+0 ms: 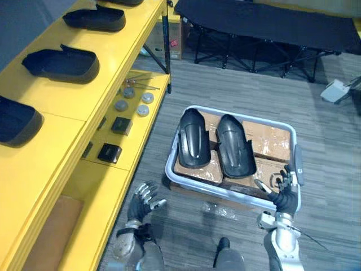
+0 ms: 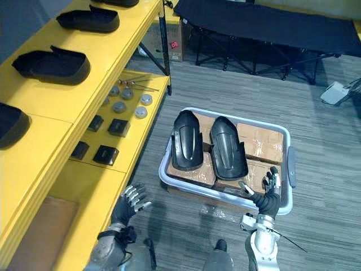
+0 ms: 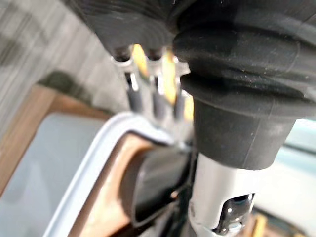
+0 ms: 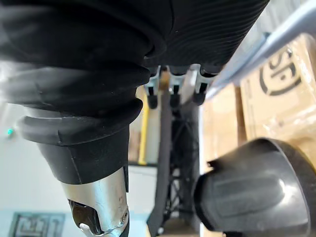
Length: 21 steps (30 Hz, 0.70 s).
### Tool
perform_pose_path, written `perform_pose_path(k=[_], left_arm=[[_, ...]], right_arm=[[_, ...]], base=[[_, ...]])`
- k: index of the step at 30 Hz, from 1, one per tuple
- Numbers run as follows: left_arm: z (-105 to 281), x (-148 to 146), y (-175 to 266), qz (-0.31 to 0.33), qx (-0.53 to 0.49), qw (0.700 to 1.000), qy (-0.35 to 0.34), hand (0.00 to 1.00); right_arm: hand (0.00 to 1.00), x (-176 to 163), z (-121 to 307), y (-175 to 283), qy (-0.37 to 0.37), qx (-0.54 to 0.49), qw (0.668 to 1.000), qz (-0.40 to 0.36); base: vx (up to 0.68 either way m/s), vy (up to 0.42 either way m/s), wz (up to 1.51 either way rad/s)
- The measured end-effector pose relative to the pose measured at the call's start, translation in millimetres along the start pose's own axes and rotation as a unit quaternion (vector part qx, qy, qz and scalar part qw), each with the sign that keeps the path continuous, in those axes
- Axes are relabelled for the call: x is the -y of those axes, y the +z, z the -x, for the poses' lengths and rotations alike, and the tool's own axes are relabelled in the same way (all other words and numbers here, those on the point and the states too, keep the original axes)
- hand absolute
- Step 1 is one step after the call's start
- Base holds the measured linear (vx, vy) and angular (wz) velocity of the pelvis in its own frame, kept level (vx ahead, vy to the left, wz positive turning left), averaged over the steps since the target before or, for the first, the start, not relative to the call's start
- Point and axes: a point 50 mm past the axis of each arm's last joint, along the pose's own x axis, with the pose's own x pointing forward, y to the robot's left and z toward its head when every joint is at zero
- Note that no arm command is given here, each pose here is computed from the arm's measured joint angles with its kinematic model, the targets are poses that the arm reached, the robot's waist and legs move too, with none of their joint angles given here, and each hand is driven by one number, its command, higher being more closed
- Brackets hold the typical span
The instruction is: Walk over and take plastic housings, then place them on the shelf
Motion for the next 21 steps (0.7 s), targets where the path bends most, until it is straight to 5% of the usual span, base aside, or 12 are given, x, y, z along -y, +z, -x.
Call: perform_pose_path(k=[11,21], left_arm=[[-7.7,22.3,55.2,0.070,0.164,0.983,-0.050,1.00],[-16.8,39.0,73.3,0.023,0.203,0.974,-0.093,1.00]], right_arm=[[0.00,6.5,-10.0,7.7,-0.017,0.025,0.999,0.021],[0.00,11.5,-27.8,3.6,-0.062,0.021,0.997,0.035]], base=[[-0.05,-0.003,-0.02],[0.00,0.007,-0.02]])
